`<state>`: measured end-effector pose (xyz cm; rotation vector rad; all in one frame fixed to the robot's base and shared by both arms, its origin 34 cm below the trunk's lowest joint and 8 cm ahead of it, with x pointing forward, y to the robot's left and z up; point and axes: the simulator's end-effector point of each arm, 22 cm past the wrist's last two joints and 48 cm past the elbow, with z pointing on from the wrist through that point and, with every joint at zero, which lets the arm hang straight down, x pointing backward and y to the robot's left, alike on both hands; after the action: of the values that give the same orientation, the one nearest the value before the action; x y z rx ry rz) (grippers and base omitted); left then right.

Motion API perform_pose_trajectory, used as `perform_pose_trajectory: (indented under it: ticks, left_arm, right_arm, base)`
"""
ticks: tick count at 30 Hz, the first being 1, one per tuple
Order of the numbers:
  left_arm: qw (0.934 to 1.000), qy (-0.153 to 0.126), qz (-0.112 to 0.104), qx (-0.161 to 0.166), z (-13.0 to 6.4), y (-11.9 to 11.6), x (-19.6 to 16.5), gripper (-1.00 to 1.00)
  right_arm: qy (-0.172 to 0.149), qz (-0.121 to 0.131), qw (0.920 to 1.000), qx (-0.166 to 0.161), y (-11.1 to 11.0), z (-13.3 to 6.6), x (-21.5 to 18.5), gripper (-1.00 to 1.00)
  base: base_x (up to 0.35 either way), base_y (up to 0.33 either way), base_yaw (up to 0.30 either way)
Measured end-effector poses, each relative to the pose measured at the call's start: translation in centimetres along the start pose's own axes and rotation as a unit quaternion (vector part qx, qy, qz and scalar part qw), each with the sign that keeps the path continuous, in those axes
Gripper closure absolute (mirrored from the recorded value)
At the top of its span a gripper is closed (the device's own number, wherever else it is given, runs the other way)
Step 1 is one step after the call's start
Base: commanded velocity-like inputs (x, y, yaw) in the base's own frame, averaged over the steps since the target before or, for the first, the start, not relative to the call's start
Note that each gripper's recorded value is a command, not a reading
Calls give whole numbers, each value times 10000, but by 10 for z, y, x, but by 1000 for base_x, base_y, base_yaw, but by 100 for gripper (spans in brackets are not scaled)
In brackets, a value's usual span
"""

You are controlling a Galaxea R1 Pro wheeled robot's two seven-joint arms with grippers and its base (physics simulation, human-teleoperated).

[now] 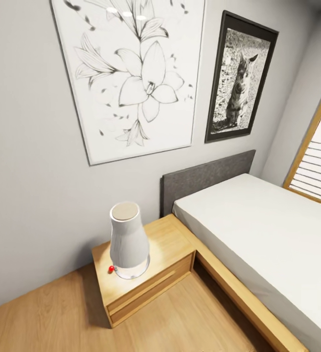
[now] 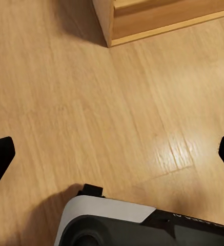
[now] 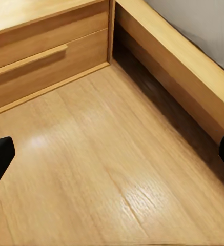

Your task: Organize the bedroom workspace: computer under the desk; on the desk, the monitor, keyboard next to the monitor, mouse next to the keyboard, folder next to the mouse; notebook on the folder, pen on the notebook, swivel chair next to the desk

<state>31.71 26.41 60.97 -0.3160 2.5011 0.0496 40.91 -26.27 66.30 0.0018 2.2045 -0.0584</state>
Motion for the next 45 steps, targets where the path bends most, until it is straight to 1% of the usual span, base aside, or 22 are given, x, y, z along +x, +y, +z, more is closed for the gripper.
perform_pose_trajectory:
  ticks: [10,45]
  left_arm:
    - [10000,-6,-24,-29,0,2,0,-100]
    - [10000,-41,4,-20,0,2,-2,-100]
  right_arm:
    - [2,0,10000,0,0,0,0,-100]
    - [8,0,10000,0,0,0,0,-100]
  base:
    - [0,0,-300]
    - [0,0,-300]
